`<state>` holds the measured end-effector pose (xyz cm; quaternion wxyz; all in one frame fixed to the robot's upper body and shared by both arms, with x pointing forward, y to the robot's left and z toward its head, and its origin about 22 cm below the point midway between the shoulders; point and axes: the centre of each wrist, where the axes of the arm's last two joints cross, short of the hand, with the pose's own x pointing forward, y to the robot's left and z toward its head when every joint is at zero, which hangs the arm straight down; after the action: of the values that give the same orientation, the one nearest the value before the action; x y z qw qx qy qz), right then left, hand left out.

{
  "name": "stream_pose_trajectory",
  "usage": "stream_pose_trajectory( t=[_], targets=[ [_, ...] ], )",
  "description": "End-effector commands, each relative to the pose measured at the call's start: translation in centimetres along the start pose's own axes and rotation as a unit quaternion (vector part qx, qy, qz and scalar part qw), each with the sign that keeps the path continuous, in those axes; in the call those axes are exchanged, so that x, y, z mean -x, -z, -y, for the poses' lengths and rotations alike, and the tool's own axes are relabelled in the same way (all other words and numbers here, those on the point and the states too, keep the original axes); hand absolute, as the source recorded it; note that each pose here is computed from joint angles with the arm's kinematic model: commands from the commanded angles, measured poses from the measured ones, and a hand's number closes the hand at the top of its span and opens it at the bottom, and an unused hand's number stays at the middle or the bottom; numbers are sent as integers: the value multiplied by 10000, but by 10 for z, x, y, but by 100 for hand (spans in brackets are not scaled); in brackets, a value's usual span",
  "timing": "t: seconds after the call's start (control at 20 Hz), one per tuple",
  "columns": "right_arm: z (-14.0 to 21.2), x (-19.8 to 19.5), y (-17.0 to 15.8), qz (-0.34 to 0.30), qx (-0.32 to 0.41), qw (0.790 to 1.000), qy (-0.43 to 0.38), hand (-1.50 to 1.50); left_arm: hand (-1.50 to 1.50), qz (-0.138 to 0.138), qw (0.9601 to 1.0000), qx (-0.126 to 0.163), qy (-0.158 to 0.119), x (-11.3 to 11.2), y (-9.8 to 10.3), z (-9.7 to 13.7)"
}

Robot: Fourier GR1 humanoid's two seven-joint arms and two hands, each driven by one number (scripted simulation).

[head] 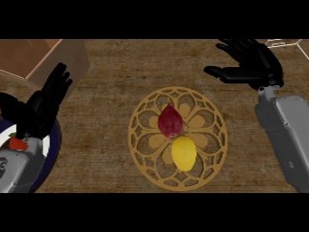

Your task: Pick the pear from the placemat and place it in the tiered shelf

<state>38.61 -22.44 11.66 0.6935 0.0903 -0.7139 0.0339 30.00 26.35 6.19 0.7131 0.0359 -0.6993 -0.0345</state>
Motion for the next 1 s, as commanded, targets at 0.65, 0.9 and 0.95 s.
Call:
stream_pose_trajectory(
  t=[0.65,0.9,0.95],
  targets=[
    [-110,-90,18,-1810,-1909,8154,-5156,-150,0,-87,10000,28,6,-1,3,12],
    [-153,-83,27,-2096,-1962,8097,-5118,-150,0,-148,9999,-41,-54,12,3,-4],
    [-166,-78,28,-2144,-1926,8078,-5142,-150,0,-199,9998,-57,-44,9,-4,-12]
  ],
)
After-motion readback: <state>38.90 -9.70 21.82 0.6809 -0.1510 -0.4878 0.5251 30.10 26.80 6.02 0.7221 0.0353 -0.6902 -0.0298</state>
